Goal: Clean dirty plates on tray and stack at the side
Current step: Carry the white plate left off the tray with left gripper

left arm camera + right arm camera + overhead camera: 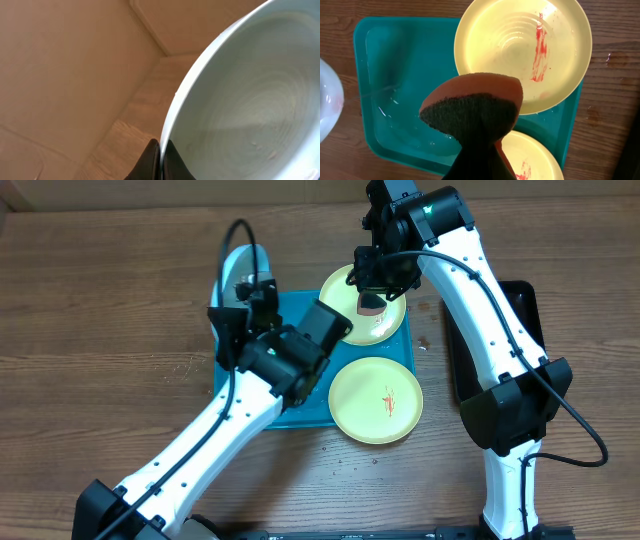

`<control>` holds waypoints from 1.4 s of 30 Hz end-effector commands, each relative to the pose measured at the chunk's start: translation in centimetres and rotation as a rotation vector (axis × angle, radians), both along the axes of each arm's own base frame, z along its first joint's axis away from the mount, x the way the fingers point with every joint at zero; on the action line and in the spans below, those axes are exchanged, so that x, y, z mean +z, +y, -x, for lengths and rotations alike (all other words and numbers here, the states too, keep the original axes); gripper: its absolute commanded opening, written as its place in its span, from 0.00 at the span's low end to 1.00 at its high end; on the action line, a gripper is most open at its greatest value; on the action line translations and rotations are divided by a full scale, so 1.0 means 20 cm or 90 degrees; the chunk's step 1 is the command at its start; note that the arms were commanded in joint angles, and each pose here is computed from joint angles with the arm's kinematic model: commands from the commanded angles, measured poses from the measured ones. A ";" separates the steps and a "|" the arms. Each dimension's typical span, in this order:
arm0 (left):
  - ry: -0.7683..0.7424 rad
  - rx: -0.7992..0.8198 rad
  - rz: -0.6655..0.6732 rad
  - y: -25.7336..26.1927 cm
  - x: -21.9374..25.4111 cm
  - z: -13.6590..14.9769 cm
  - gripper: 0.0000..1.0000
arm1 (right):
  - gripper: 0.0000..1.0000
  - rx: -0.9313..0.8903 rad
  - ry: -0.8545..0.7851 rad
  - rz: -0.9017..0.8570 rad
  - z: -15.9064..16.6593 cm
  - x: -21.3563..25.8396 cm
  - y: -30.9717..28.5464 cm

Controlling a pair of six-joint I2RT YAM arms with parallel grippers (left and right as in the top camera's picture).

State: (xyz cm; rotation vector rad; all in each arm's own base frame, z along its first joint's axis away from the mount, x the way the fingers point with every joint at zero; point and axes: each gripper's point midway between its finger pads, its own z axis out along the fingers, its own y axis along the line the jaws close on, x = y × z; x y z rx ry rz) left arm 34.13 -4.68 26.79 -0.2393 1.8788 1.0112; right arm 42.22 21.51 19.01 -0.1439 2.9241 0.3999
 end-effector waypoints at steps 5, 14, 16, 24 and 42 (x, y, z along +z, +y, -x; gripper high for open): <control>-0.053 0.010 -0.024 -0.01 0.08 0.02 0.04 | 0.04 -0.003 -0.042 -0.012 -0.01 0.13 -0.01; 0.008 -0.017 0.049 -0.04 -0.05 -0.01 0.04 | 0.04 -0.003 -0.040 -0.011 -0.01 0.13 -0.01; 0.064 -0.035 0.110 -0.05 -0.15 -0.03 0.04 | 0.04 -0.003 -0.040 -0.011 0.00 0.13 -0.01; 0.262 -0.076 0.393 0.02 -0.50 -0.08 0.04 | 0.04 -0.003 -0.039 -0.010 0.00 0.12 -0.01; 0.125 0.180 0.727 1.15 -0.71 0.16 0.05 | 0.04 -0.002 -0.037 -0.010 0.00 0.12 -0.01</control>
